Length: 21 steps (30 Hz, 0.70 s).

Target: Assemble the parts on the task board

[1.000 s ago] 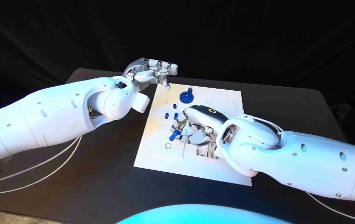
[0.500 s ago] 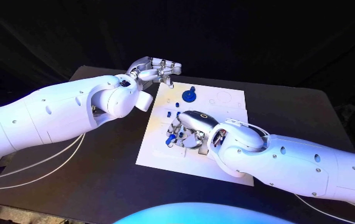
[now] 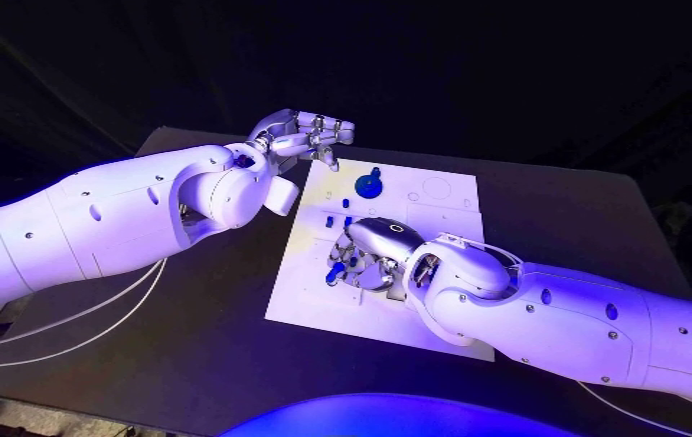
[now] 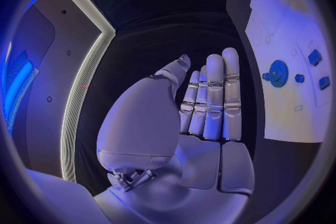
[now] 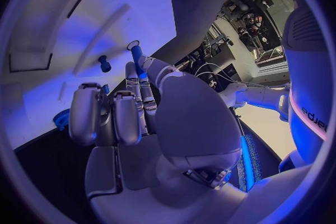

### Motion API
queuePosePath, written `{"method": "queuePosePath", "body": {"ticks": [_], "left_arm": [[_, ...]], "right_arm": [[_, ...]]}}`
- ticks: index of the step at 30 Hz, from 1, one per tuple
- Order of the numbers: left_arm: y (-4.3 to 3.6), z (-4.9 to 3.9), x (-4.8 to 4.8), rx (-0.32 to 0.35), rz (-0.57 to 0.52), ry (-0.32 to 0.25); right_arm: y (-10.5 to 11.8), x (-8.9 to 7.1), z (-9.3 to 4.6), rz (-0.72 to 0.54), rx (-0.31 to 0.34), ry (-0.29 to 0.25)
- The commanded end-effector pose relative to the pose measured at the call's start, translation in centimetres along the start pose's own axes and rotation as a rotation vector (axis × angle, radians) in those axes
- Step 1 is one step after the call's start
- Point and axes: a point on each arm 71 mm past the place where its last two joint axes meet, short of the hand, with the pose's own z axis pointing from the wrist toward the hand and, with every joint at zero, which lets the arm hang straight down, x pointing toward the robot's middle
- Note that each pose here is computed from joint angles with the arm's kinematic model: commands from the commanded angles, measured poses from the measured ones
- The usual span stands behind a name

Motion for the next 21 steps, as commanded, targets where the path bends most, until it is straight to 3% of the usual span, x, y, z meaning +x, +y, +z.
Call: {"method": "queuePosePath", "body": {"ticks": [1,21], "left_arm": [[-0.08,0.03,0.24,0.005,-0.002,0.019],[-0.11,-0.07,0.23,0.005,-0.002,0.018]], "right_arm": [[-0.08,0.28,-0.05,-0.037,0.006,0.03],[-0.06,0.65,0.22,-0.09,0.024,0.061]]}}
